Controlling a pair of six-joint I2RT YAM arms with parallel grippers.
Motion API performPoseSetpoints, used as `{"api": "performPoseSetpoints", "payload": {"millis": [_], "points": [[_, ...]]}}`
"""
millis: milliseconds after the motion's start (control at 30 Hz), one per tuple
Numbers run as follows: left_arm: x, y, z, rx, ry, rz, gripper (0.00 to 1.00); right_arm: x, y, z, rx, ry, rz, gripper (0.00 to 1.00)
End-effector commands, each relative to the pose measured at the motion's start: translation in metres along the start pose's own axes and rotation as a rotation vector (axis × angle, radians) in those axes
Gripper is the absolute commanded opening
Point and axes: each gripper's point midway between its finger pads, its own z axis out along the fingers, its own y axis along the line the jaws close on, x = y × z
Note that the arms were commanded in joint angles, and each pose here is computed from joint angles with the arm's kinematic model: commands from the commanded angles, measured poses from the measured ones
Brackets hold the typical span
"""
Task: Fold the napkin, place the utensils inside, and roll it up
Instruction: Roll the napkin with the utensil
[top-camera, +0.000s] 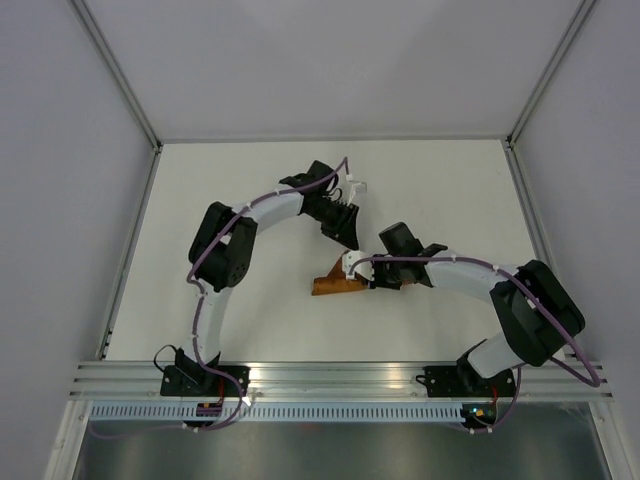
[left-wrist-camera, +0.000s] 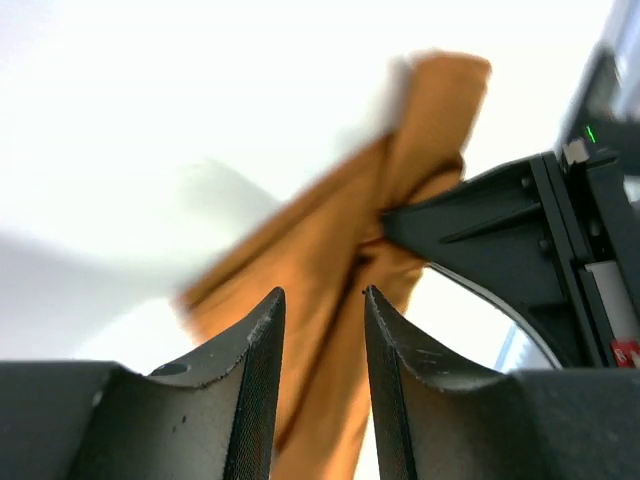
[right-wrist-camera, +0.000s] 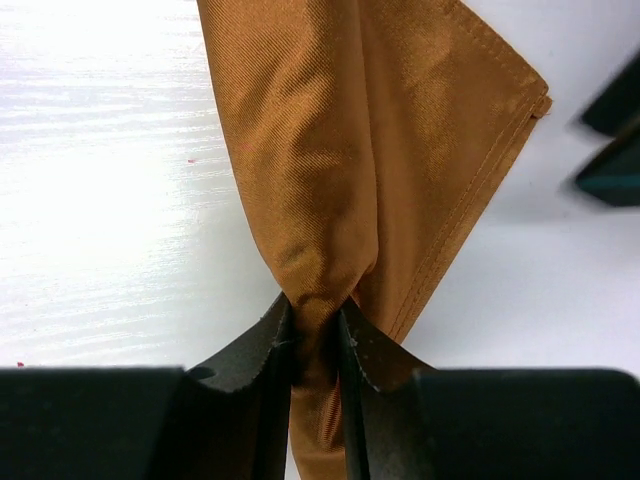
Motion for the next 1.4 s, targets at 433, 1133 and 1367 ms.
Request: {"api": "performPoseSetpoints", "payload": {"millis": [433, 1133, 1367], "points": [[-0.051, -0.009, -0.179, -0.649, -0.842, 0.173, 0.42, 0.027, 0.030, -0.001, -0.506, 0.150, 0.217, 0.22], [0.033, -0.087, -0.019, -0.753, -0.473, 0.926, 0.49, 0.044, 0.013, 0.017, -0.649, 0.196, 0.381, 0.27], [0.039, -0.074, 0.011, -0.777, -0.347, 1.032, 0.51, 0.049, 0.014, 0.019, -0.654, 0.202, 0.393, 0.27]]}}
